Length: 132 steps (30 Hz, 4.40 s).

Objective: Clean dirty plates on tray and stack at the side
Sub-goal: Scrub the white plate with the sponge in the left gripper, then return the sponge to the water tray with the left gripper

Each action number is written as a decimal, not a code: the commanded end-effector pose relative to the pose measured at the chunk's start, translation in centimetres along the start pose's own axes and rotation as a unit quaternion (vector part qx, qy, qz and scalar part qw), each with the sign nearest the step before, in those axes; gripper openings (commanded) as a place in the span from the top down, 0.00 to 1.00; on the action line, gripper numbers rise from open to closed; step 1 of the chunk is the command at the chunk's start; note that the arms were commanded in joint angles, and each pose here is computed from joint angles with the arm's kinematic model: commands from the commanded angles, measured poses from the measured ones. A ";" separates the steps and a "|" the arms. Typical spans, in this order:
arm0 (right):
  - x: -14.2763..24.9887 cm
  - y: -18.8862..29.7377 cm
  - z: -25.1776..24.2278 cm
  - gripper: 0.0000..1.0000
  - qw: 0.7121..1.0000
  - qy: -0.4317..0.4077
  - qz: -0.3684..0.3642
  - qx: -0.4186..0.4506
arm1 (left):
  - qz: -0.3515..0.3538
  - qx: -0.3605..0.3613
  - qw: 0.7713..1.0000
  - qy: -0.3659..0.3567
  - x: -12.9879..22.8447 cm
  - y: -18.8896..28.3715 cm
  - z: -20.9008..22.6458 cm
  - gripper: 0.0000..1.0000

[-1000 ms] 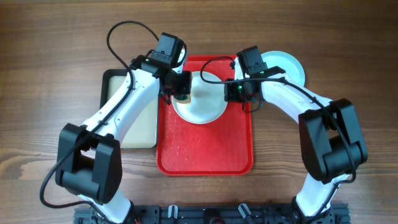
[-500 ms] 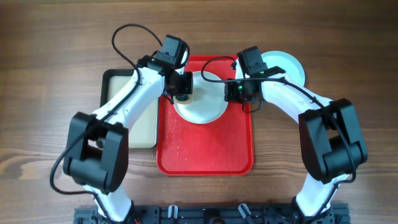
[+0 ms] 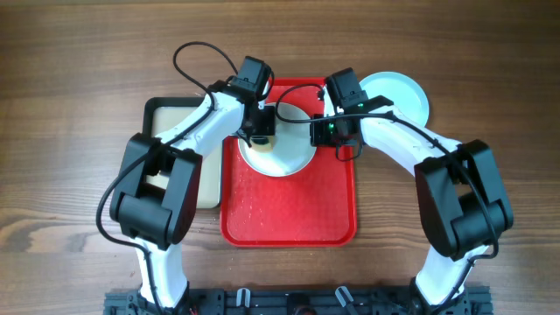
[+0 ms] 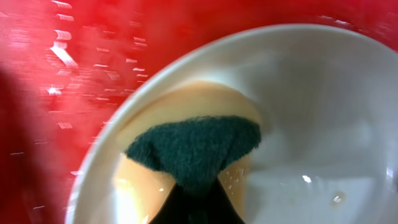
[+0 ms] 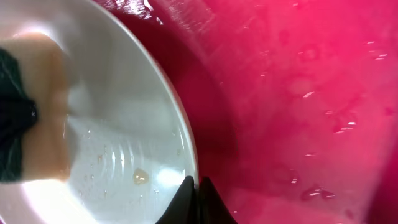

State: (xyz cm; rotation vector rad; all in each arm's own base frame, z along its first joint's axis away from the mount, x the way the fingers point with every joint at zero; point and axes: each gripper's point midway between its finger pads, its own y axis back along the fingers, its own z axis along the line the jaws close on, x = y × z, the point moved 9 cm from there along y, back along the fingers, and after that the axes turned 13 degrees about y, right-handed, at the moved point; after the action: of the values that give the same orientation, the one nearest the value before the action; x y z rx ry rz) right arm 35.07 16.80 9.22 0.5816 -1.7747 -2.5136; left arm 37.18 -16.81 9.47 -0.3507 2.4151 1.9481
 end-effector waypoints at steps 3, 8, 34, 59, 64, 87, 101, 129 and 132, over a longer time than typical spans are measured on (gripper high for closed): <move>0.0 0.4 0.4 0.96 1.000 0.015 -0.006 0.001 | 0.079 0.153 0.985 -0.013 1.0 0.9 -3.4 0.96; 0.0 0.4 0.3 0.96 1.000 0.015 -0.006 0.003 | -0.042 0.110 0.993 -0.007 -1.1 8.5 -2.0 0.96; 0.0 0.4 0.3 0.95 1.000 0.015 -0.008 0.002 | -0.079 0.127 0.988 0.043 -1.3 11.5 2.0 0.96; 0.0 0.4 0.3 0.80 1.000 0.015 -0.007 0.002 | -0.090 -0.075 0.988 0.095 -1.0 7.0 17.2 0.00; 0.0 0.4 0.3 0.79 1.000 0.016 -0.008 0.002 | -0.090 -0.075 0.988 0.095 -1.0 7.0 17.2 0.00; -0.1 0.4 0.3 0.76 1.000 0.016 -0.009 0.003 | -0.090 -0.075 0.988 0.095 -1.0 7.0 17.2 0.00; -0.1 0.4 0.4 0.77 1.000 0.016 -0.010 0.002 | -0.090 -0.075 0.988 0.095 -1.0 7.0 17.2 0.00; -0.1 0.4 0.4 0.75 1.000 0.017 -0.010 0.002 | -0.090 -0.075 0.988 0.095 -1.0 7.0 17.2 0.00; -0.1 0.4 0.4 0.75 1.000 0.017 -0.010 0.002 | -0.090 -0.075 0.988 0.095 -1.0 7.0 17.2 0.00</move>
State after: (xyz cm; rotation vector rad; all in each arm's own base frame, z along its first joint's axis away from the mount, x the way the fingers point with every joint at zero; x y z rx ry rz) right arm 35.20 16.71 9.24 0.6028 -1.7984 -2.4974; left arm 34.65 1.15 12.70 -0.7625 2.2428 2.1077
